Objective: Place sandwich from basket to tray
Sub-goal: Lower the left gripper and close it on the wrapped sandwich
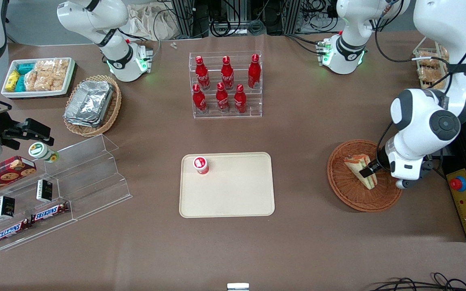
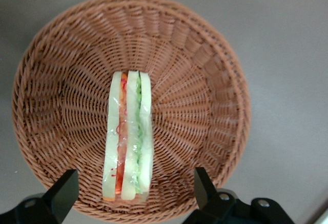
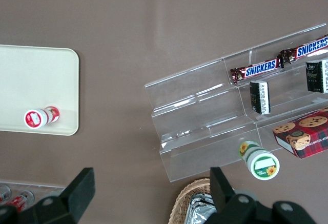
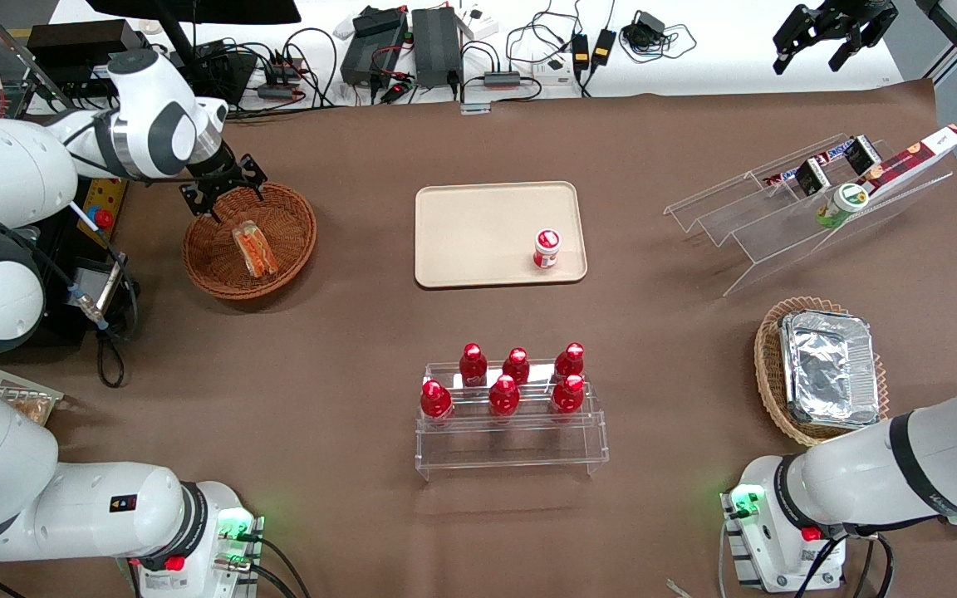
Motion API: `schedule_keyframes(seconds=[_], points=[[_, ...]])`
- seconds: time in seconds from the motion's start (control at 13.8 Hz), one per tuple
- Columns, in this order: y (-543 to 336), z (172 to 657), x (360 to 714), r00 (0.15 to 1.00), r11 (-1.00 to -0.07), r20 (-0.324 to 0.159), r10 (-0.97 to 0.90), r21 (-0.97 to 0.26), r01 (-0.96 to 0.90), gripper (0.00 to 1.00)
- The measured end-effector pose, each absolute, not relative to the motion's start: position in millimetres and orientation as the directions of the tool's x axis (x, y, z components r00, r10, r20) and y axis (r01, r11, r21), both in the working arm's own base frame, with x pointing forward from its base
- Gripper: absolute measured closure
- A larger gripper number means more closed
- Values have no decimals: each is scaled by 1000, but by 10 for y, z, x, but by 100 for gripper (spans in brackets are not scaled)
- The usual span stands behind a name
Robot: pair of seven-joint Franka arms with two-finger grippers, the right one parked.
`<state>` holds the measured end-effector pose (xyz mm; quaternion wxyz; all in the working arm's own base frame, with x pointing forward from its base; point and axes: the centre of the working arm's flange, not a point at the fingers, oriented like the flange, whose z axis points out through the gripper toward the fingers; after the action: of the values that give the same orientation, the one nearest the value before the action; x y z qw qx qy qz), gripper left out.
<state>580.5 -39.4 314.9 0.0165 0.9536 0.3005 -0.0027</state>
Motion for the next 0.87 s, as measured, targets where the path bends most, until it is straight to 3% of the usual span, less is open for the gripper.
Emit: schedule_keyframes(seconds=[0.87], points=[[-300,2611,5654,815,-816,-39,577,0,578,0]])
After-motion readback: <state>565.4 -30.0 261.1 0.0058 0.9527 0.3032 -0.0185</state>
